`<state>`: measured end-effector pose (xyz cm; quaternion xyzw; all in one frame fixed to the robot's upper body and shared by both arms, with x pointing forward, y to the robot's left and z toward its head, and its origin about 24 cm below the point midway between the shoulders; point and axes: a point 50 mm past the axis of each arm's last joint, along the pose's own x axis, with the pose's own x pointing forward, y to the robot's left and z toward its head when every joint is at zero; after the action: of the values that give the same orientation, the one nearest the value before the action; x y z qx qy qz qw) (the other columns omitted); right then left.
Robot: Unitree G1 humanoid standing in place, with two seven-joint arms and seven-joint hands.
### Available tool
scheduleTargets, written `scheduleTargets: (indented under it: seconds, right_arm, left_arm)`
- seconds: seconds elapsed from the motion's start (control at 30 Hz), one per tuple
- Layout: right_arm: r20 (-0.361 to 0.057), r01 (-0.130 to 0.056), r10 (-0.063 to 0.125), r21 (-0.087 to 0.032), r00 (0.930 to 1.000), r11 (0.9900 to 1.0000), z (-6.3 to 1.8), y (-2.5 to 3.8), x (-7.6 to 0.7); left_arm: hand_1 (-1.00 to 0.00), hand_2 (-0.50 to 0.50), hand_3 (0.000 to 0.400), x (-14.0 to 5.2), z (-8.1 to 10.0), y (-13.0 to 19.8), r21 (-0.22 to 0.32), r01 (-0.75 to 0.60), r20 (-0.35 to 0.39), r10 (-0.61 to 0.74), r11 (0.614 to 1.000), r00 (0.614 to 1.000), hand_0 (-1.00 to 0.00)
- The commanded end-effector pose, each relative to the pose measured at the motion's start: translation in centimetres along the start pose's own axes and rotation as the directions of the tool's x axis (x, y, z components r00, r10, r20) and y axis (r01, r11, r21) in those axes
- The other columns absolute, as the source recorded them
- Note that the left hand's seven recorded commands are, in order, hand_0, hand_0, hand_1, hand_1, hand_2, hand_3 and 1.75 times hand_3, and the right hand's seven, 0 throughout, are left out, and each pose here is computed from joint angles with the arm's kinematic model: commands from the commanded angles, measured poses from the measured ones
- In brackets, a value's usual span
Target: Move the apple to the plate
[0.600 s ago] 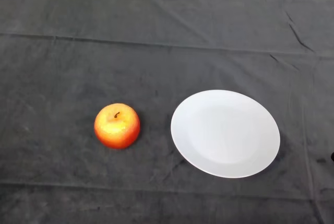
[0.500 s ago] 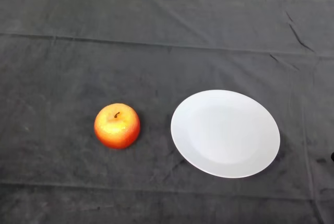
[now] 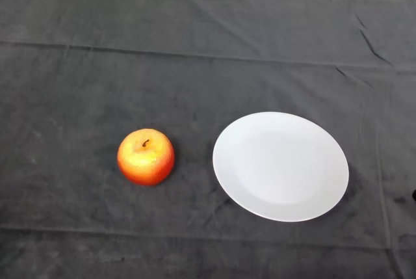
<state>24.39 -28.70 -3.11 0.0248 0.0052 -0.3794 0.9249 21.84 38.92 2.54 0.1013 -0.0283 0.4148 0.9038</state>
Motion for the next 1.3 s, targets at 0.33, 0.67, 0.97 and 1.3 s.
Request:
scheduleTargets:
  seconds: [0.33, 0.67, 0.97, 1.3]
  right_arm:
    - [-0.273, 0.022, -0.039, -0.066, 0.9613, 0.9976, -5.2, -1.74, -4.81]
    - [-0.273, 0.022, -0.039, -0.066, 0.9613, 0.9976, -5.2, -1.74, -4.81]
    - [-0.273, 0.022, -0.039, -0.066, 0.9613, 0.9976, -5.2, -1.74, -4.81]
    - [-0.273, 0.022, -0.039, -0.066, 0.9613, 0.9976, -5.2, -1.74, -4.8]
  left_arm:
    - [0.0, 0.0, 0.0, 1.6, 2.2, -2.5, -0.034, 0.048, 0.055, -0.046, 0.998, 0.997, 0.0]
    - [0.0, 0.0, 0.0, 1.7, 3.4, -3.7, 0.01, 0.116, 0.14, -0.116, 0.993, 0.983, 0.0]
    - [0.0, 0.0, 0.0, 1.5, 4.6, -6.0, 0.06, 0.193, 0.205, -0.201, 0.979, 0.958, 0.0]
    - [0.0, 0.0, 0.0, 0.4, 6.5, -8.6, 0.105, 0.277, 0.299, -0.295, 0.955, 0.907, 0.0]
